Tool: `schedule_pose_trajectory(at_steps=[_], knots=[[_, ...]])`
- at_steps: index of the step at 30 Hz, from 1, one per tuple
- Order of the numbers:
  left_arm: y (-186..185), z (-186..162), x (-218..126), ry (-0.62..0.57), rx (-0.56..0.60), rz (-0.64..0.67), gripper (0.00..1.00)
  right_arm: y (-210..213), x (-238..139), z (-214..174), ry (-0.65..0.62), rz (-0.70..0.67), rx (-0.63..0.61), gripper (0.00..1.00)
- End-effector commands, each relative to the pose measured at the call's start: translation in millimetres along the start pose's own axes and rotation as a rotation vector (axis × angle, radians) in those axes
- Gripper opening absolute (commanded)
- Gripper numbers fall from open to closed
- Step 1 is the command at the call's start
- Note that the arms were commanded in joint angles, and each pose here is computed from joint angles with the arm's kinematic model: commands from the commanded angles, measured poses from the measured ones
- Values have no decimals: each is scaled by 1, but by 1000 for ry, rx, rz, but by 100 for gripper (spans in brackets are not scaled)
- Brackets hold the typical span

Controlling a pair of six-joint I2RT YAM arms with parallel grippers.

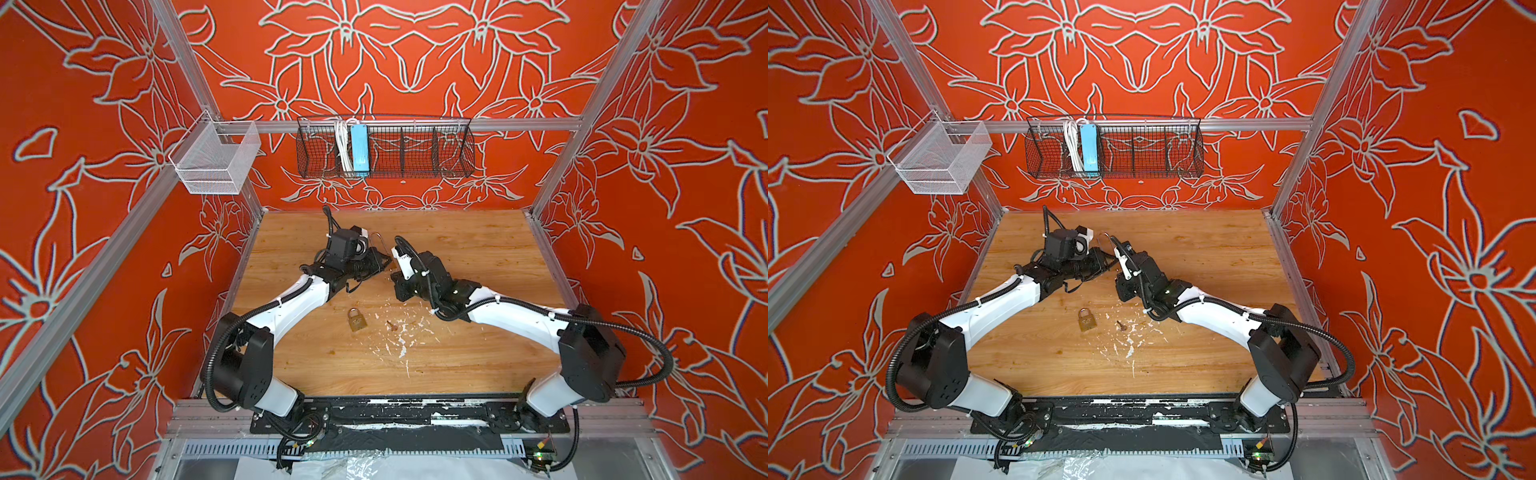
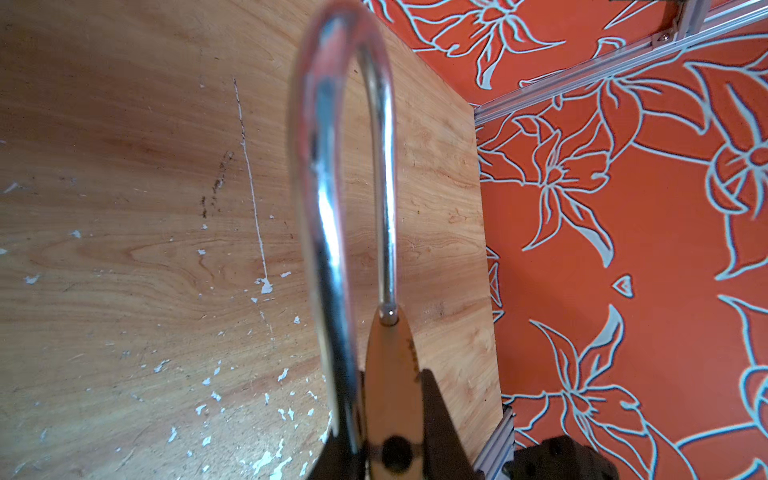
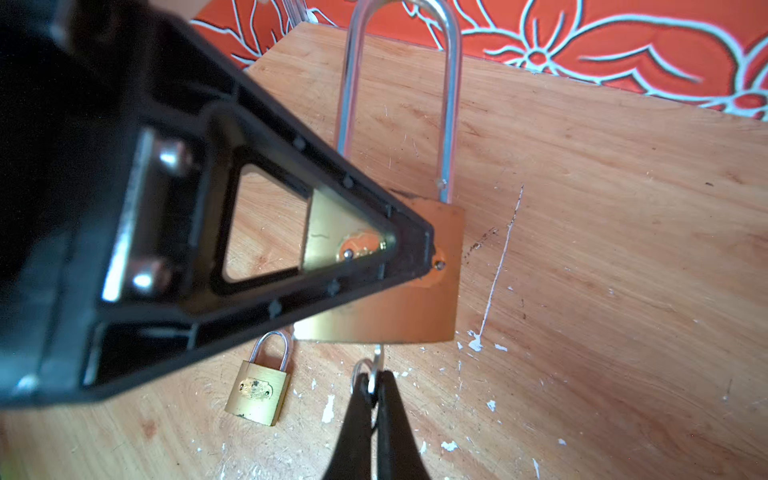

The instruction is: Unlock with the key

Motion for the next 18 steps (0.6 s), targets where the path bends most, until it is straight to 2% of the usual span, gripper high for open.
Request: schedule_pose_trajectory(at_steps=[1, 2, 3, 4, 8, 11, 15, 18], knots=[[-13, 8, -5, -29, 29, -91, 0, 0, -7, 14, -53, -7, 33, 0], [-14, 9, -6, -30, 29, -97, 0, 0, -8, 13, -48, -5, 32, 2], [-15, 10, -7, -35, 31, -104, 0, -1, -9, 12, -42, -9, 31, 16], [-15, 12, -10, -42, 37, -113, 0, -2, -12, 9, -38, -21, 34, 25], [-16, 24, -21, -97, 91, -138, 0, -13, -37, -2, -78, -61, 65, 41], [-24, 26, -22, -86, 185, -211, 0, -27, -60, 1, -140, -38, 119, 47], [-49, 25, -10, 116, 313, -448, 0, -70, -79, 15, -222, 115, 312, 52], [-63, 21, -8, 219, 408, -546, 0, -105, -84, 18, -322, 190, 443, 55]])
Point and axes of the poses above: each gripper's point midway between its finger pads, its own x axis out along the fingers, its own y axis along the line the jaws close on, z = x × y, the point moved 9 cm from there along -x, back along the fingers, and after that the axes turned 3 degrees about -x, right-handed, at the moved point
